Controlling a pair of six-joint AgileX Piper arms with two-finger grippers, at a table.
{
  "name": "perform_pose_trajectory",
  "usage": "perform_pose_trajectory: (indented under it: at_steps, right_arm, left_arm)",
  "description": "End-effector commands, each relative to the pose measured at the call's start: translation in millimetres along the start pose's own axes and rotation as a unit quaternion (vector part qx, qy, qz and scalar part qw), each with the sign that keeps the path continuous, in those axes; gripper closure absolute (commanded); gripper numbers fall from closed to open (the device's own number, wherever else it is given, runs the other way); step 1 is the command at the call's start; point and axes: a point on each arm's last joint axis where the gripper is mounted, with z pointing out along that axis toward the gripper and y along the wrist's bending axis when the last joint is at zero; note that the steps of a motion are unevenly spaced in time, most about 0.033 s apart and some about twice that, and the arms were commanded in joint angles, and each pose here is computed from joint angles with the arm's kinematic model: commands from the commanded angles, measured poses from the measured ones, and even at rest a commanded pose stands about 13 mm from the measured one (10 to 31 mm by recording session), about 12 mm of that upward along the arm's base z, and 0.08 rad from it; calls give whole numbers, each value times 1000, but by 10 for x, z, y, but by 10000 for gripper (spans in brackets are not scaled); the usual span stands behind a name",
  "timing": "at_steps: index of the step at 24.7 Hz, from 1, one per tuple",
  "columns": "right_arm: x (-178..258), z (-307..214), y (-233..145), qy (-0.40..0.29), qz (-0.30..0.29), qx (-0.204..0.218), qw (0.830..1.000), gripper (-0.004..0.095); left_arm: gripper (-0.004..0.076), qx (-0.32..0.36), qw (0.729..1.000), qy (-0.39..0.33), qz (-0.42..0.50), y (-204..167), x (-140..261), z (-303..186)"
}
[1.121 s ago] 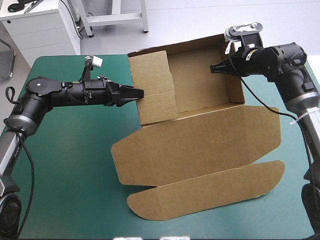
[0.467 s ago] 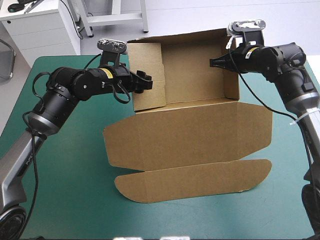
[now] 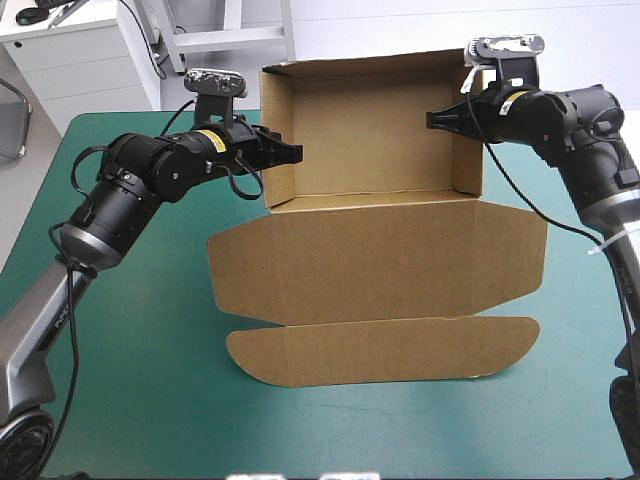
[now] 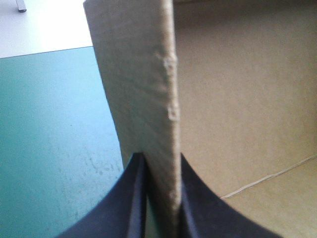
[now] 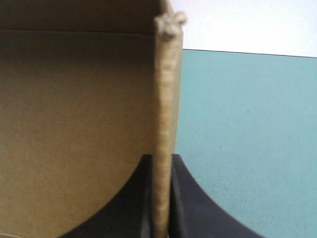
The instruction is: Fold the box
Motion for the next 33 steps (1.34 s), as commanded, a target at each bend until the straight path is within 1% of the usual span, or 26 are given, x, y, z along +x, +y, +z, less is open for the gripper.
perform_pose_trajectory:
  at_steps: [1,7,9,10,13,14,15,17,19,24,29,33]
  right_arm:
    - [-191,-296,129,-81,26,-51,995,922]
    - [-165,-293,143,-67,25,-58,996,922]
    - [-105,-266,140,-34,15,-56,998,922]
    - [-53,-222,135,-5,13,-53,999,922]
    - [48,-93,126,48,9,-50,998,922]
    - [93,-37,121,72,7,-48,996,922]
    - [124,7,118,87,5,-47,995,922]
    - [246,168,115,147,8,-48,988,922]
    - [303,282,118,172,12,-52,984,922]
    - [419,538,136,214,26,-66,974,922]
    - [597,786,123,281,33,-65,957,922]
    - [664,909,151,297,51,-70,951,922]
  left_arm:
    - [729,59,995,-73,-19,-216,-190,-251]
    - [729,41,996,-73,5,-187,-186,-240]
    - [729,27,998,-56,19,-162,-153,-220]
    - [729,18,999,-36,25,-143,-114,-179]
    - [729,8,999,18,26,-78,-7,-19]
    - [729,-3,998,55,27,-14,66,81]
    - [729,-8,997,72,26,15,95,113]
    - [729,-24,991,133,23,132,220,270]
    - [729,-30,987,154,26,156,273,338]
    - [729,-34,980,197,17,196,405,541]
    - [729,-44,962,270,0,244,595,705]
    - [729,-51,949,311,-1,278,706,797]
